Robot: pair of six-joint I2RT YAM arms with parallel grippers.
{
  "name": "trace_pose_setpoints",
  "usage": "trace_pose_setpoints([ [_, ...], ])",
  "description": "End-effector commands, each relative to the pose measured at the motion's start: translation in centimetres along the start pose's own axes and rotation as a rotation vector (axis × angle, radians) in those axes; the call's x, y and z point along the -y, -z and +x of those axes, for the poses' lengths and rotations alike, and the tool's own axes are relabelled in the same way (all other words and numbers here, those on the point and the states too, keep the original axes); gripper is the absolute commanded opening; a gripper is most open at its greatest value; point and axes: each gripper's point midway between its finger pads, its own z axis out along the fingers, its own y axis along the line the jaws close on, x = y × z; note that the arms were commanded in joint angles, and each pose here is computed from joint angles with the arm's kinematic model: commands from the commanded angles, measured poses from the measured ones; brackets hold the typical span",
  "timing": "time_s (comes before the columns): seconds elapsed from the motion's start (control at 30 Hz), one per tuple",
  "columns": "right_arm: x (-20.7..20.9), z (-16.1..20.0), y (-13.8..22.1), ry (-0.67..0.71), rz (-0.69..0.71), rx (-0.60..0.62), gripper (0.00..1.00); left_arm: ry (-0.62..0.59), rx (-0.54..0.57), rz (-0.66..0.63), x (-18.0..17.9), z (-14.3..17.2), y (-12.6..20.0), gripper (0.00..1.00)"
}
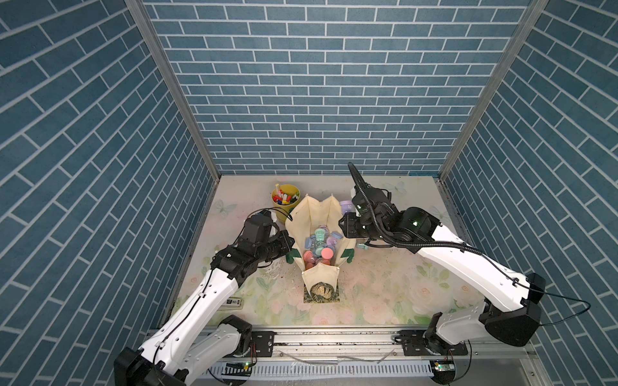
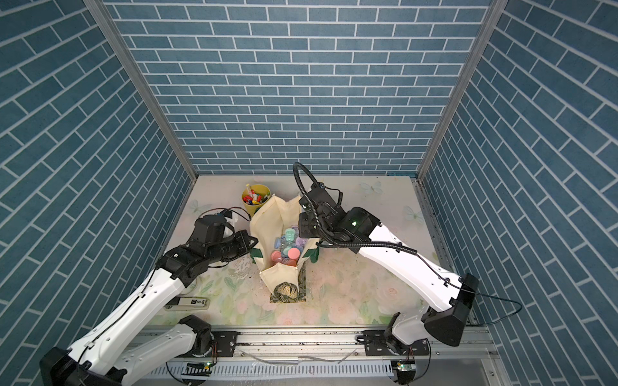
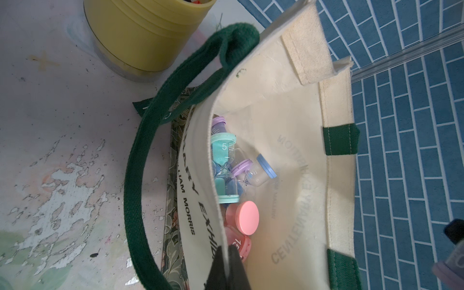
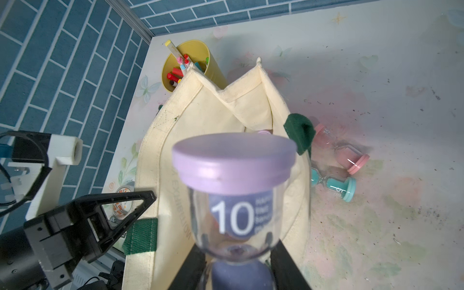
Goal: Put the hourglass into the canvas bag
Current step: Place the hourglass in the canvas bag.
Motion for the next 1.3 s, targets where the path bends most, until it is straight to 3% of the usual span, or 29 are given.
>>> trace_pose_setpoints([
  [0.0, -2.2, -0.8, -0.3, 0.027, -0.067, 0.008, 0.00, -0.023, 0.018, 0.031, 1.2, -0.7, 0.4, 0.00],
  [0.3, -2.8, 0.2, -2.9, 0.043, -0.046, -0.060, 0.00, -0.025, 0.028, 0.029, 1.1, -0.8, 0.6, 0.00],
  [0.57, -0.9, 1.4, -4.4, 0.057, 0.086, -0.143, 0.00, -0.027, 0.031, 0.028, 1.4, -1.2, 0.2, 0.00],
  [1.27, 1.6, 3.2, -8.4, -0.006, 0.144, -0.250, 0.00, -0.027, 0.021, 0.024, 1.2, -1.0, -0.1, 0.00],
])
